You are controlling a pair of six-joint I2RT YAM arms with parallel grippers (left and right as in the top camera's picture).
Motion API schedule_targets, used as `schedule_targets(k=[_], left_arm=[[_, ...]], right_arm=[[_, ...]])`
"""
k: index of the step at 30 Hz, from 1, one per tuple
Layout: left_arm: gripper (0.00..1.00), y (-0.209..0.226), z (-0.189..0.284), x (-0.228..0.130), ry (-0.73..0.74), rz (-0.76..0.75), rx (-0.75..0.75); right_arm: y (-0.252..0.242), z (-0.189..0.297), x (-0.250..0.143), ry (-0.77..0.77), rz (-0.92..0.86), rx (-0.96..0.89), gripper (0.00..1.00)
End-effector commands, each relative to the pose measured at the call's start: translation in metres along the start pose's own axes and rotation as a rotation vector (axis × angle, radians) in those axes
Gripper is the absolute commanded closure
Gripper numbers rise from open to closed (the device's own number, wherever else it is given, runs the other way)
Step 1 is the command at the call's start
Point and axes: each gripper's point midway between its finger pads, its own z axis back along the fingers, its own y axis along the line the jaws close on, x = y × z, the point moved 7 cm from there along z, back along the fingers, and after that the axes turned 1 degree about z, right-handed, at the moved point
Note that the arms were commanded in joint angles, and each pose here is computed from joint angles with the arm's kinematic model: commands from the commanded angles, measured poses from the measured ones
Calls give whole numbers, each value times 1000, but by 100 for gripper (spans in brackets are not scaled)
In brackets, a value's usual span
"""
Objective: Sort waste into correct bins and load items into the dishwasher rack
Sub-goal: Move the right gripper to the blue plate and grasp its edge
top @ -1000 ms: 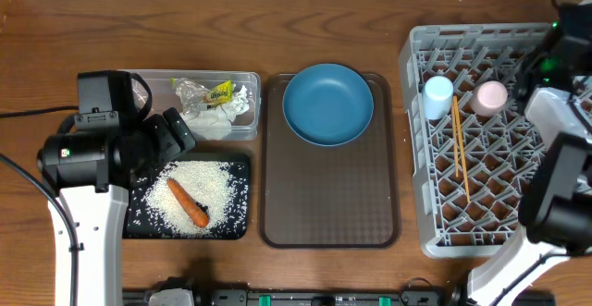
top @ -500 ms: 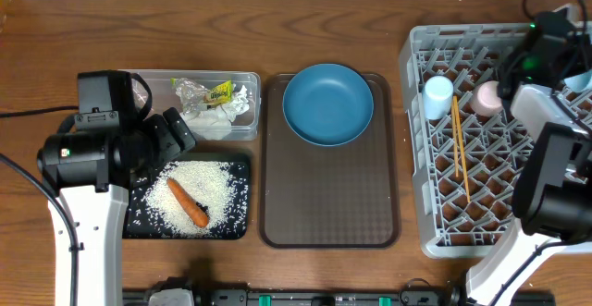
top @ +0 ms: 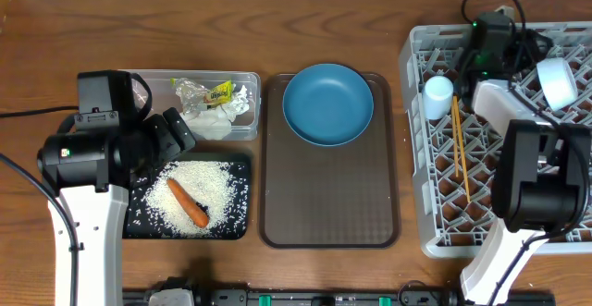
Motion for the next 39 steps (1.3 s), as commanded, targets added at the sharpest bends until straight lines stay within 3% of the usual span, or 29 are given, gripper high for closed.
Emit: schedule_targets(k=[1,5,10,14,17,20,23,32,39], left_arm=[[2,1,3,2,-11,8,6],[2,1,3,2,-11,8,6],[2,1,3,2,-11,8,6],[2,1,3,2,-11,8,6],[2,1,3,2,-11,8,6],[2,1,3,2,-11,8,6],[2,1,3,2,-11,8,6],[2,1,3,2,-11,8,6],[2,1,3,2,-11,8,6]], right_arm=[[-3,20,11,-34,-35,-9,38],[-21,40,22,-86,-79,-18,29],[-45,78,36,-199,-184,43,32],[-28,140,46,-377,-185,356,37],[-7,196,53,-470,-298,660,42],[15,249,56,-504,-389,961,45],[37,290,55,-469,-439,1164,58],[124,358,38,-395,-270,1278,50],[157,391,23,-409,-159,1309,49]])
